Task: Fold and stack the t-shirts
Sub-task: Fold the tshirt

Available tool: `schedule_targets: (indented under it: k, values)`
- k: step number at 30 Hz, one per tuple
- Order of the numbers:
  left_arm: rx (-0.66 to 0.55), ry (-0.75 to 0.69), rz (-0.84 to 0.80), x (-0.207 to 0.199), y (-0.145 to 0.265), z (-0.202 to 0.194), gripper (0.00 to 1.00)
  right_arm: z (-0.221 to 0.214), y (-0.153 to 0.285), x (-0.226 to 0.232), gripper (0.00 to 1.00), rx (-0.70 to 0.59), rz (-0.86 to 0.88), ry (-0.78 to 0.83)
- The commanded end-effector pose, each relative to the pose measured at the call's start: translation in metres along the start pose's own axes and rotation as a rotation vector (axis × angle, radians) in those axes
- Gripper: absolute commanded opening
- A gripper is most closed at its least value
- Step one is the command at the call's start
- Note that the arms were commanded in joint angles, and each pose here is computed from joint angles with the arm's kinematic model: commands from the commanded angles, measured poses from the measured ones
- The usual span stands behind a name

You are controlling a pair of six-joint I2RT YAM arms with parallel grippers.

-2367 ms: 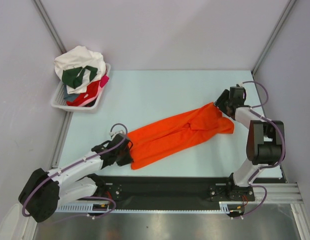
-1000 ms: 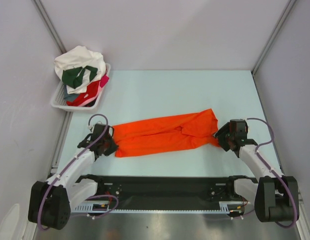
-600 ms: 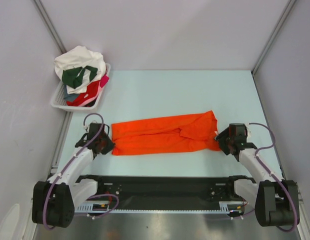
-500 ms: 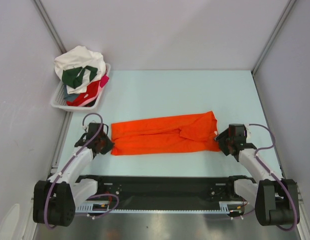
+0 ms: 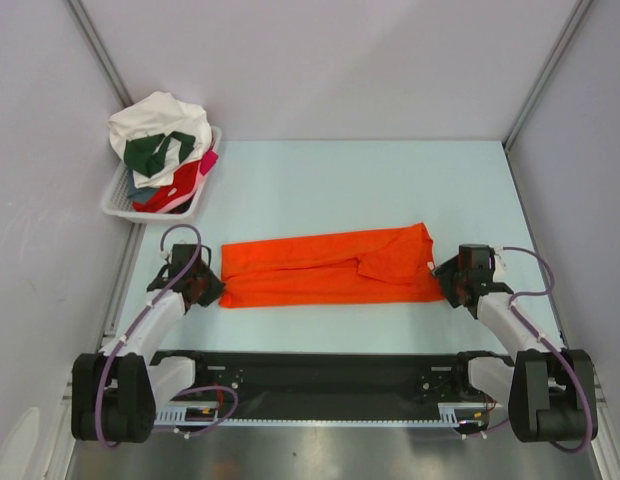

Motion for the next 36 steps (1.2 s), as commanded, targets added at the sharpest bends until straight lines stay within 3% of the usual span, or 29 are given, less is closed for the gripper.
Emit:
schedule_targets:
  k: [1, 4, 6, 12, 16, 19, 36]
  values:
    - [-0.035, -0.026, -0.050, -0.007, 0.002, 0.006, 0.01, 0.015, -0.002, -0.012, 0.64, -0.048, -0.099, 0.031]
    - [-0.053, -0.046, -0.063, -0.012, 0.006, 0.007, 0.10, 0.017, 0.001, -0.005, 0.64, -0.032, -0.078, 0.022]
    - [-0.068, -0.052, -0.067, -0.014, 0.010, 0.010, 0.21, 0.017, 0.005, -0.001, 0.64, -0.032, -0.054, 0.020]
    - [-0.138, -0.061, -0.075, -0.025, 0.026, 0.022, 0.33, 0.050, 0.020, 0.014, 0.60, -0.110, -0.061, 0.138]
    - [-0.190, -0.081, -0.089, -0.036, 0.040, 0.030, 0.53, 0.067, 0.018, 0.035, 0.43, -0.106, -0.029, 0.225]
    - [-0.218, -0.087, -0.108, -0.046, 0.052, 0.036, 0.64, 0.073, 0.010, 0.048, 0.39, -0.100, -0.030, 0.289]
    - [-0.202, -0.116, -0.169, -0.060, 0.061, 0.036, 0.65, 0.063, -0.071, 0.071, 0.35, 0.041, 0.010, 0.364]
Point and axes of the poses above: each gripper's point midway between its finger pads, its own y axis back along the fingers, its own x axis along the line the jaws close on, z = x × y, the point moved 2 cm from there along y, back along the fingers, and after that the axes turned 13 degrees about y, right-handed, at the moved point
